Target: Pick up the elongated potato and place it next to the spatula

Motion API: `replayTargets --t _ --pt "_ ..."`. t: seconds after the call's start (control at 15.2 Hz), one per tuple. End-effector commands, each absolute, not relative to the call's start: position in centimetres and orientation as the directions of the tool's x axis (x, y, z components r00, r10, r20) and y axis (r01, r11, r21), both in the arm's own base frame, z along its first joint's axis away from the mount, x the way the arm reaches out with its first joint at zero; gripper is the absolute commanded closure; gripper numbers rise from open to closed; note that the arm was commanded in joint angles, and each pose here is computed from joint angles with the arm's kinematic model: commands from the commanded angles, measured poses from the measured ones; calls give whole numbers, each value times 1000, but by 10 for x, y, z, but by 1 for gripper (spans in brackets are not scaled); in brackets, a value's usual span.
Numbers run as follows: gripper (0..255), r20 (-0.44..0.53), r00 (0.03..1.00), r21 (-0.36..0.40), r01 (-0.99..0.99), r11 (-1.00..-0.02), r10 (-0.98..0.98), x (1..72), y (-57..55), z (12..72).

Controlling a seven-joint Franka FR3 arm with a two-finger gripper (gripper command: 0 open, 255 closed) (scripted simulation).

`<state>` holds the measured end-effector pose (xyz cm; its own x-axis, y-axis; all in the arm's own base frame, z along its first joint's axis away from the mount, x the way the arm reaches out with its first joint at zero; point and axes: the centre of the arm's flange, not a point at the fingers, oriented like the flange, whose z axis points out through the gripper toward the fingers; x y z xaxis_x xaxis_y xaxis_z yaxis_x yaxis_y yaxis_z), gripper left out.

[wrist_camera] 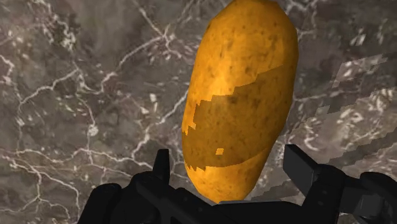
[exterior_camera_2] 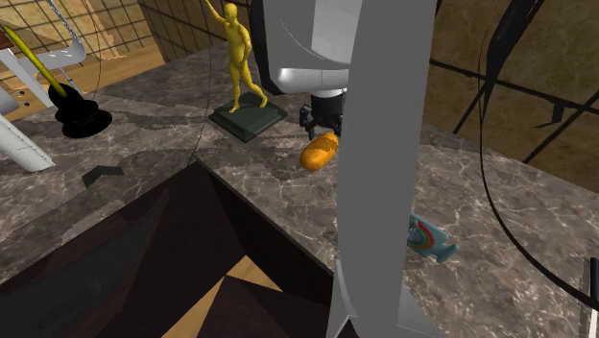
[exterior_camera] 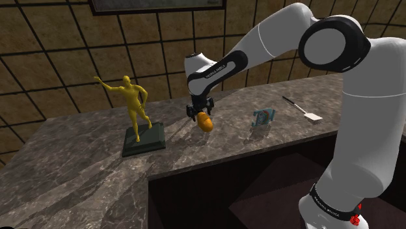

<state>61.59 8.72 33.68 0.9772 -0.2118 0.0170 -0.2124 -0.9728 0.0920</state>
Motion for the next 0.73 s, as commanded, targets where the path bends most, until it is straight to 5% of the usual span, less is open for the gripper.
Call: replayTargets --t 0.0,0.33,0.4,0.66 --pt "0 17 977 92 -212 -973 -212 617 87 335" --pt "0 17 977 92 -212 -973 -212 617 87 335" --pt "255 17 977 92 -212 -973 -212 617 87 335" --pt "255 17 977 92 -212 -973 -212 617 87 335"
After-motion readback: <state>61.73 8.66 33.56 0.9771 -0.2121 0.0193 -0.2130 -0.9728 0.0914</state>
